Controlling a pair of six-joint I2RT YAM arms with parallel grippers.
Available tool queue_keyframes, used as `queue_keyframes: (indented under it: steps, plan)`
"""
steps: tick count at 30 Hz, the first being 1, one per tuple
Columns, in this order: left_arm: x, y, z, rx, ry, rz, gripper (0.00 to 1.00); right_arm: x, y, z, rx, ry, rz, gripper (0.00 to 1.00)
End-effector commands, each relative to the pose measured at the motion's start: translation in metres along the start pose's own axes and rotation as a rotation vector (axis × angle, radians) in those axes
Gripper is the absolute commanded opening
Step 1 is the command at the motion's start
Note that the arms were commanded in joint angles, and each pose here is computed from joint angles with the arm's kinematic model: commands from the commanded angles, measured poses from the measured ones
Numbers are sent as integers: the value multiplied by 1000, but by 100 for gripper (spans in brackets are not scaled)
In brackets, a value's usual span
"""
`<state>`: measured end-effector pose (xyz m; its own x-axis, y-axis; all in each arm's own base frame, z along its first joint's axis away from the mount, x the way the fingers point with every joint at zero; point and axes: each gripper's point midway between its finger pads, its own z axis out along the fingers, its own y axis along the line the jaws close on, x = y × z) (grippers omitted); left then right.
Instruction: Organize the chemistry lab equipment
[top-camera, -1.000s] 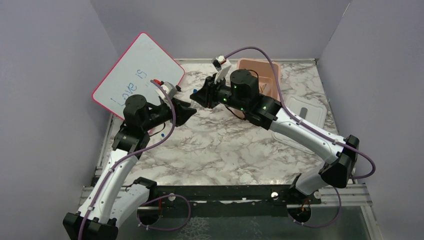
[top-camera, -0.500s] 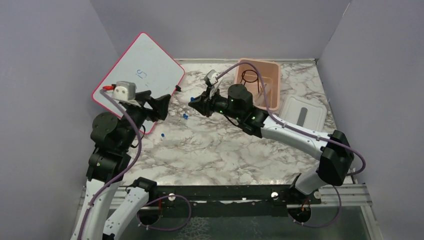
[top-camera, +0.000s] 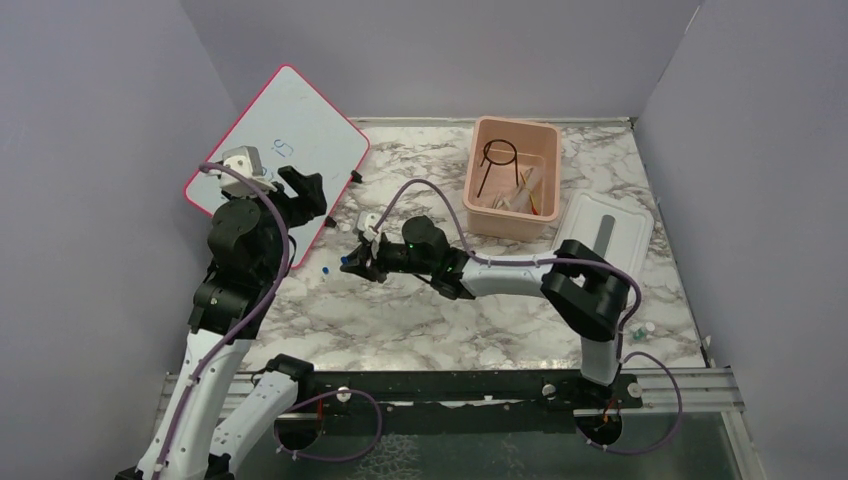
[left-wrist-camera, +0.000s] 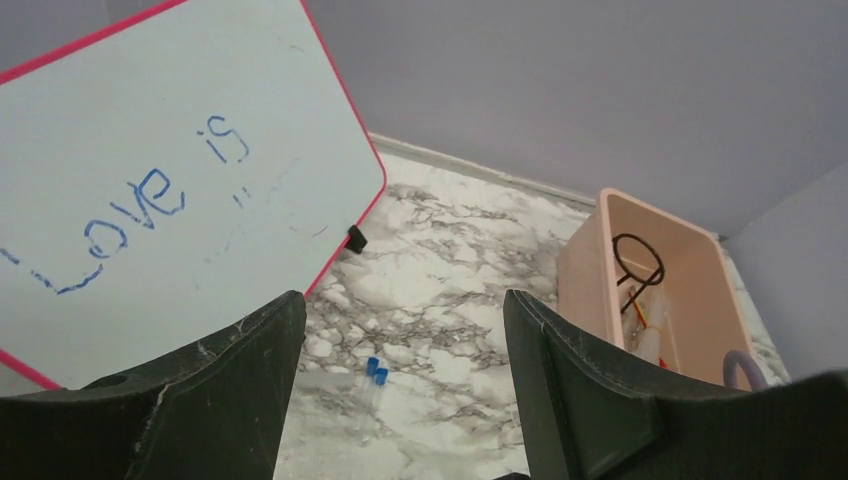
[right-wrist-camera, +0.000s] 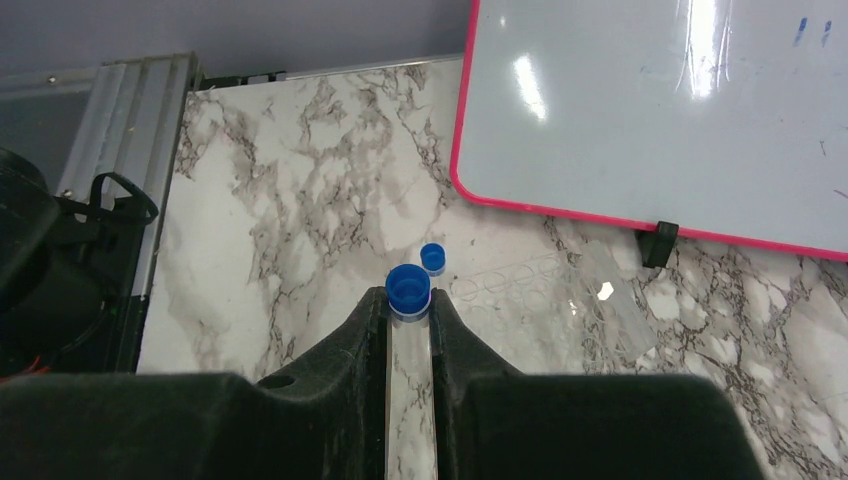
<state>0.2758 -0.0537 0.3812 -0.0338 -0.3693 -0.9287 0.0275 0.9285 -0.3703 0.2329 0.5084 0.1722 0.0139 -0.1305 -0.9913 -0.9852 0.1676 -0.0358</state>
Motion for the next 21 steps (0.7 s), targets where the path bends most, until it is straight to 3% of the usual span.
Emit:
queue_keyframes:
  steps: [1,21]
  plan:
    - [8,20,3,-90,-15,18,75,-9,4,14,-36,-121,-45,14]
    - [53,32,30,-122,96,64,75,41,-2,47,-12,-102,-58,13]
